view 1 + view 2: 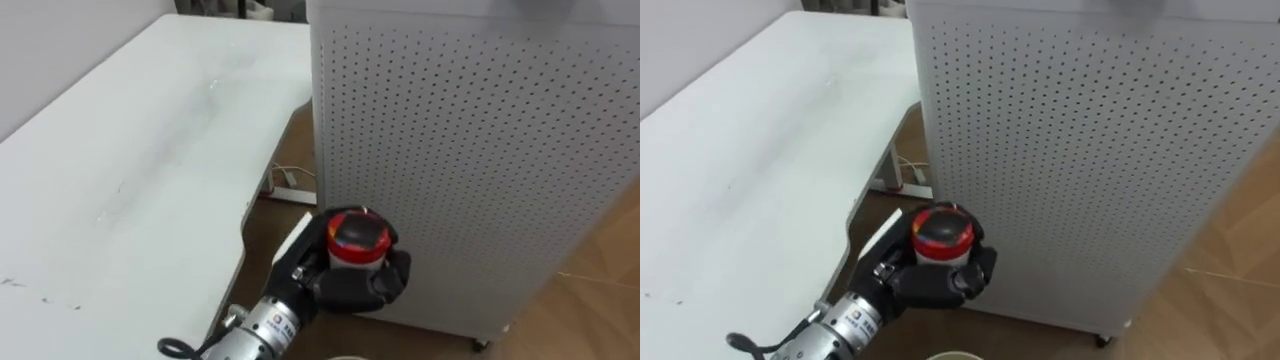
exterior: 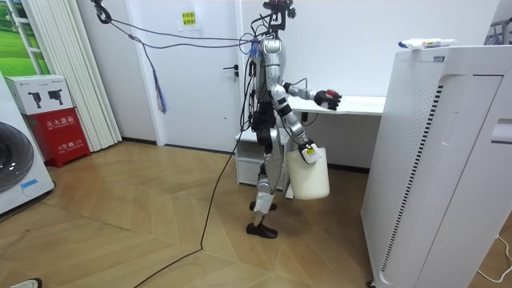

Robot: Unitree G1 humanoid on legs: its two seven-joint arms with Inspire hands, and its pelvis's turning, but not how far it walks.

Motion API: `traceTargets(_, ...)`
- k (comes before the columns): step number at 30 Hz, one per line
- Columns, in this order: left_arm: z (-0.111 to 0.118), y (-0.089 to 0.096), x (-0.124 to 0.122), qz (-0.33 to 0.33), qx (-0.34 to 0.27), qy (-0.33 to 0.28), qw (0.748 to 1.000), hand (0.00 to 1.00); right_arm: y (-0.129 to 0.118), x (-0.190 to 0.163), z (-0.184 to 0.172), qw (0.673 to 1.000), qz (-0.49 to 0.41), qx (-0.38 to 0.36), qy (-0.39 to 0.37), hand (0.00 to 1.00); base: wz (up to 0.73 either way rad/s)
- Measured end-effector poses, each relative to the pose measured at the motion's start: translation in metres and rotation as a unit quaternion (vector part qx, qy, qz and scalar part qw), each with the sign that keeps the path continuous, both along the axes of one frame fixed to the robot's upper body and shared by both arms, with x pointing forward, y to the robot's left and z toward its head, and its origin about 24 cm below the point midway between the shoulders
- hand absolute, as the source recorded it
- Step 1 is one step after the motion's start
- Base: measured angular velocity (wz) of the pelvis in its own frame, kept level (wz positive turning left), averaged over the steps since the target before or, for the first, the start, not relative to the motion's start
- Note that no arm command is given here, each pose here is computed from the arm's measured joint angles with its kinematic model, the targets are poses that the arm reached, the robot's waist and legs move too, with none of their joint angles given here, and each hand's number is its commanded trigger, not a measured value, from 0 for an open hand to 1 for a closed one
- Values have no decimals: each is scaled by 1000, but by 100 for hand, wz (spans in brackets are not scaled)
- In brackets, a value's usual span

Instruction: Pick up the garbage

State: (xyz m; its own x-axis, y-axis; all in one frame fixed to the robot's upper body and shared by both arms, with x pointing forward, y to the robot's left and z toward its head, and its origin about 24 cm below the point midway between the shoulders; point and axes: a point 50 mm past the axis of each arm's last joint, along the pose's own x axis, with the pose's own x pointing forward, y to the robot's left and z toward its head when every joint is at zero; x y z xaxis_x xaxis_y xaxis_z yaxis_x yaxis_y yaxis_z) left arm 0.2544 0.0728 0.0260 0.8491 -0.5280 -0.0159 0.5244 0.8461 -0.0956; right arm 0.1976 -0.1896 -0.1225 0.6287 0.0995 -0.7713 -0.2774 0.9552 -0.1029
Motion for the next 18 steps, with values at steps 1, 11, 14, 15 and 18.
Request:
traceTargets(1, -7, 2, 0, 1, 10, 12, 1000, 100, 0, 6, 2, 1000, -2, -1, -6, 100, -3)
traceTargets(11, -83, 31, -17, 42, 103, 160, 981, 100, 0, 20, 9, 999, -40, 0, -34, 100, -2)
traceTargets(14, -87, 32, -19, 46, 113, 164, 979, 100, 2, 16, 6, 999, -41, 2, -26, 100, 0)
traceTargets(15, -86, 31, -18, 47, 114, 163, 979, 100, 3, 15, 5, 999, -41, 3, -22, 100, -4)
traceTargets(18, -88, 26, -18, 46, 114, 160, 979, 100, 6, 14, 4, 999, -37, -1, -21, 100, -12)
